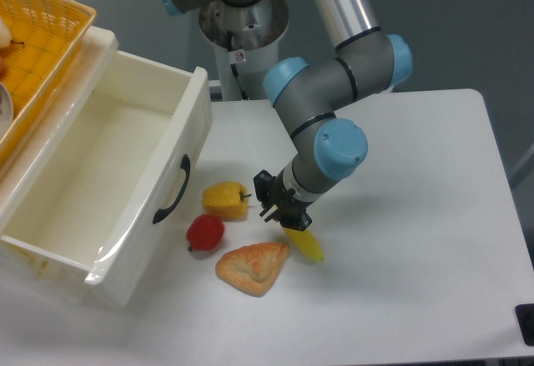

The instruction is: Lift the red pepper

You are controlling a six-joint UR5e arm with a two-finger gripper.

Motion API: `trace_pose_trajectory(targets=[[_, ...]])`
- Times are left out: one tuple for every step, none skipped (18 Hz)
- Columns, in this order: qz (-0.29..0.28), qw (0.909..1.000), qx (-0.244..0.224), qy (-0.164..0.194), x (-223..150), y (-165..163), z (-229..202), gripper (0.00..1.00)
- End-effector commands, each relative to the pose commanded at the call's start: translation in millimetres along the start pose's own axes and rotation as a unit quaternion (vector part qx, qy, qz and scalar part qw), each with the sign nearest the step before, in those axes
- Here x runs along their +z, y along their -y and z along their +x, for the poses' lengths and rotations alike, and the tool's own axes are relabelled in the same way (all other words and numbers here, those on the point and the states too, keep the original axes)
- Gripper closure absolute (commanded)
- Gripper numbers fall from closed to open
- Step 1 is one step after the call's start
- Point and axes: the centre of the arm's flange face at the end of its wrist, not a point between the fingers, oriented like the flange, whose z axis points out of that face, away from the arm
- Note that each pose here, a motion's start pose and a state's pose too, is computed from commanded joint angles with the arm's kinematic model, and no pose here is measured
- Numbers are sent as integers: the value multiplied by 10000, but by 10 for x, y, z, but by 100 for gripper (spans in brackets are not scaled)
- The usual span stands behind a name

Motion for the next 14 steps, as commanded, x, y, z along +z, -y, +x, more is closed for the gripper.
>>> trace_pose_trajectory(targets=[[-11,10000,0,-24,36,7,5,53],[-16,10000,-17,-27,70,19,-6,41],[-20,10000,-15,-48,111,39,-8,39],[-36,10000,0,-70,151,79,-15,36],[-34,10000,-3,-82,170,86,-18,27],[-44,9999,1,-93,192,110,-19,17],[-60,9999,12,-105,222,168,-6,9],[-71,9999,-58,-110,243,205,-9,8],[-90,9997,-189,-136,282,230,2,6],[-105,9993,-315,-165,325,263,18,6],[-123,9990,-393,-190,366,312,50,6],[-138,9984,-504,-223,411,329,53,5],[-135,9978,-609,-242,433,336,52,3],[-104,9974,-660,-271,448,358,63,1]])
